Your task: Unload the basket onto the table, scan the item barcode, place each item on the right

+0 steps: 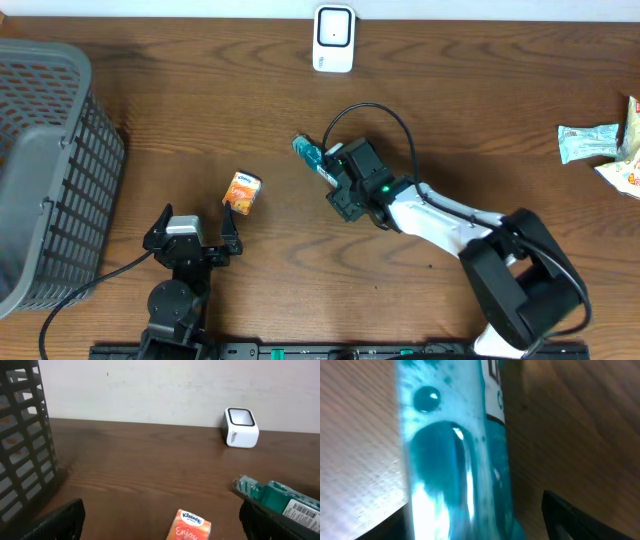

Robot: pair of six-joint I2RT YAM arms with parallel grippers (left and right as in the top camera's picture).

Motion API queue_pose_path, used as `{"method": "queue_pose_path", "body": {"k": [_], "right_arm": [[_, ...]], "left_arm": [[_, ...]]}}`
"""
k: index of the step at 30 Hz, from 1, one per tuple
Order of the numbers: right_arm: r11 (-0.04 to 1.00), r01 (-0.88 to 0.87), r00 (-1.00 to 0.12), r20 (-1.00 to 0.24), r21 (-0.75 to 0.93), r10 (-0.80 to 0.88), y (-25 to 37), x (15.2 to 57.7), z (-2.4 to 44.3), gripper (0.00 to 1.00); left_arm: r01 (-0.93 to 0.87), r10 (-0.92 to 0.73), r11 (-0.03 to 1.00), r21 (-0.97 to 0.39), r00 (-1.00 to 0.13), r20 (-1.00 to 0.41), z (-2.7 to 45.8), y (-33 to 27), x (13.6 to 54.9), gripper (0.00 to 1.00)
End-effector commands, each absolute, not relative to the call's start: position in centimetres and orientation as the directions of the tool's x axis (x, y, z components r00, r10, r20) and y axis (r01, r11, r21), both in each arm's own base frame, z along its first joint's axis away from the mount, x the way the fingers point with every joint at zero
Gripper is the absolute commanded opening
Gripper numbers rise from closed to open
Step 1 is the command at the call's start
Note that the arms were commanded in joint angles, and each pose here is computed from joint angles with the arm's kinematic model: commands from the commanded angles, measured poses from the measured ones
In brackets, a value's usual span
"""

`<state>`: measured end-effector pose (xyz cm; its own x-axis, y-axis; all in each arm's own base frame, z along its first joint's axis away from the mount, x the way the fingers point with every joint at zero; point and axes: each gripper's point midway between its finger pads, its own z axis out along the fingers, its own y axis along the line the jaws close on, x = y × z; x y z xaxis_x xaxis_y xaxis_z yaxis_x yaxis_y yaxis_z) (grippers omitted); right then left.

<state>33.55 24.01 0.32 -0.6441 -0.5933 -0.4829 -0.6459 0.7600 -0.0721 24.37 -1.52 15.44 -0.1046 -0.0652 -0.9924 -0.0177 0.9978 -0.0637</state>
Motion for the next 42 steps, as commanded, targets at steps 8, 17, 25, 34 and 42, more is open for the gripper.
{"method": "queue_pose_path", "body": {"k": [8, 17, 25, 34, 42], "right_arm": [[0.733, -0.672, -0.607, -0.490, -0.106, -0.626, 24.4, 34.4, 0.3, 0.27], [0.707, -0.692, -0.697, -0.391, 0.148, -0.601, 24.4, 32.3, 2.1, 0.01], [0.538, -0.705, -0.701, -0.338, 0.462, -0.628, 24.9, 27.0, 10.7, 0.01], [0.411, -0.767, -0.629, -0.448, 0.493, -0.636, 23.2, 20.4, 19.7, 0.01], [0.402, -0.860, -0.510, -0.552, 0.314, -0.659, 22.2, 21.2, 21.3, 0.01]], "left_arm": [[-0.025, -0.052, 0.999, -0.049, -0.151, -0.987, 13.7, -1.4, 24.3, 0.98], [-0.025, -0.052, 0.999, -0.049, -0.151, -0.987, 13.7, -1.4, 24.3, 0.98], [-0.025, -0.052, 0.999, -0.049, -0.151, -0.987, 13.7, -1.4, 24.3, 0.98], [-0.025, -0.052, 0.999, -0.049, -0.151, -0.987, 13.7, -1.4, 24.3, 0.98], [-0.025, -0.052, 0.999, -0.049, -0.151, -0.987, 13.7, -1.4, 24.3, 0.98]]}}
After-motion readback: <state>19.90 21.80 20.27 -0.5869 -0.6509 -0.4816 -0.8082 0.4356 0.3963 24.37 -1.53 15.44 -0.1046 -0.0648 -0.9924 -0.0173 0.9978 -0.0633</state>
